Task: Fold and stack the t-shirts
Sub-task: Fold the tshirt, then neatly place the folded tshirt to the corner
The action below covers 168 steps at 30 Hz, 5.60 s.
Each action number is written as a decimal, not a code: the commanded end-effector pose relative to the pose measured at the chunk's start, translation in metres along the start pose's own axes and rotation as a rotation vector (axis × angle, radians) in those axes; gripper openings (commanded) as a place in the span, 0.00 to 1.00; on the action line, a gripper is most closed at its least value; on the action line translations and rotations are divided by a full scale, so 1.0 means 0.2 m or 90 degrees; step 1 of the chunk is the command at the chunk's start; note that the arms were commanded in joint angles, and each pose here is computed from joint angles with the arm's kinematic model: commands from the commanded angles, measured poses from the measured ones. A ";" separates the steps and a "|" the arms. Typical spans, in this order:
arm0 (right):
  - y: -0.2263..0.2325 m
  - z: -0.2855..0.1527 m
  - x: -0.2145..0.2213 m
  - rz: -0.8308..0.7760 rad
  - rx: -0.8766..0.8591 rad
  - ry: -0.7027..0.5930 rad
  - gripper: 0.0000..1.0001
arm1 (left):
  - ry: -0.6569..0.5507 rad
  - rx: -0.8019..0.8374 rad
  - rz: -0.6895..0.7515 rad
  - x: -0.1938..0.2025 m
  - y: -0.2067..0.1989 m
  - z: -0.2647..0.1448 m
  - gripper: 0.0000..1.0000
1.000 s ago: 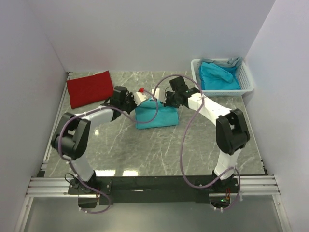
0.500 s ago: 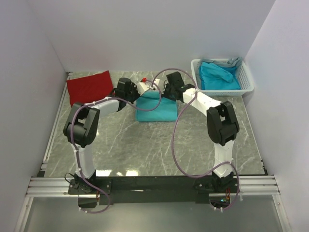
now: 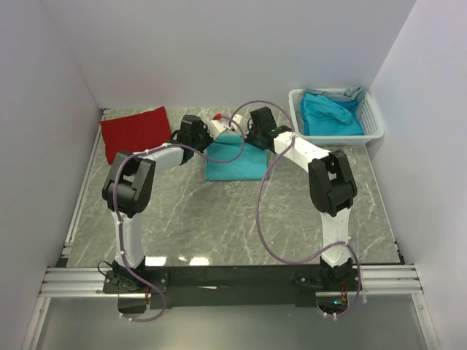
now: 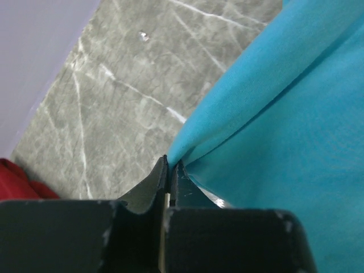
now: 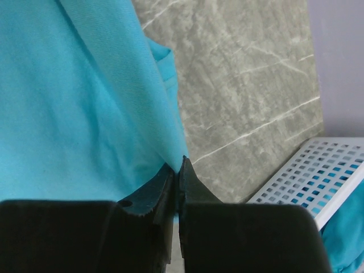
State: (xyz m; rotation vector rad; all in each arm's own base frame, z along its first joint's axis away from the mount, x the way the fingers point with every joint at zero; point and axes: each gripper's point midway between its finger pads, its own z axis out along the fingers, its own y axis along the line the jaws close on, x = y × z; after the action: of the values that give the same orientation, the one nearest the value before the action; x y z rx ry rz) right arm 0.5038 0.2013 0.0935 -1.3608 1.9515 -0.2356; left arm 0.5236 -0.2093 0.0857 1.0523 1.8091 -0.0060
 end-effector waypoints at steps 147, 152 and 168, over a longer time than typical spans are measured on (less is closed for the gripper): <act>0.21 -1.02 0.04 0.373 -0.356 -0.354 0.69 | 0.157 -0.603 -0.388 -0.21 1.17 -0.90 0.00; 0.21 -1.02 0.04 0.371 -0.355 -0.354 0.69 | 0.146 -0.607 -0.393 -0.24 1.19 -0.94 0.00; 0.21 -1.02 0.04 0.372 -0.357 -0.354 0.69 | 0.167 -0.603 -0.425 -0.10 1.19 -0.93 0.00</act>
State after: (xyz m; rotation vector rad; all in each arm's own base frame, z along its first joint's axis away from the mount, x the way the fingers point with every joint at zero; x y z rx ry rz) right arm 0.3343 0.1605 0.1972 -0.9310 1.9295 0.9278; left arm 0.5467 -0.0019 0.2609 -0.1605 2.0540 0.5919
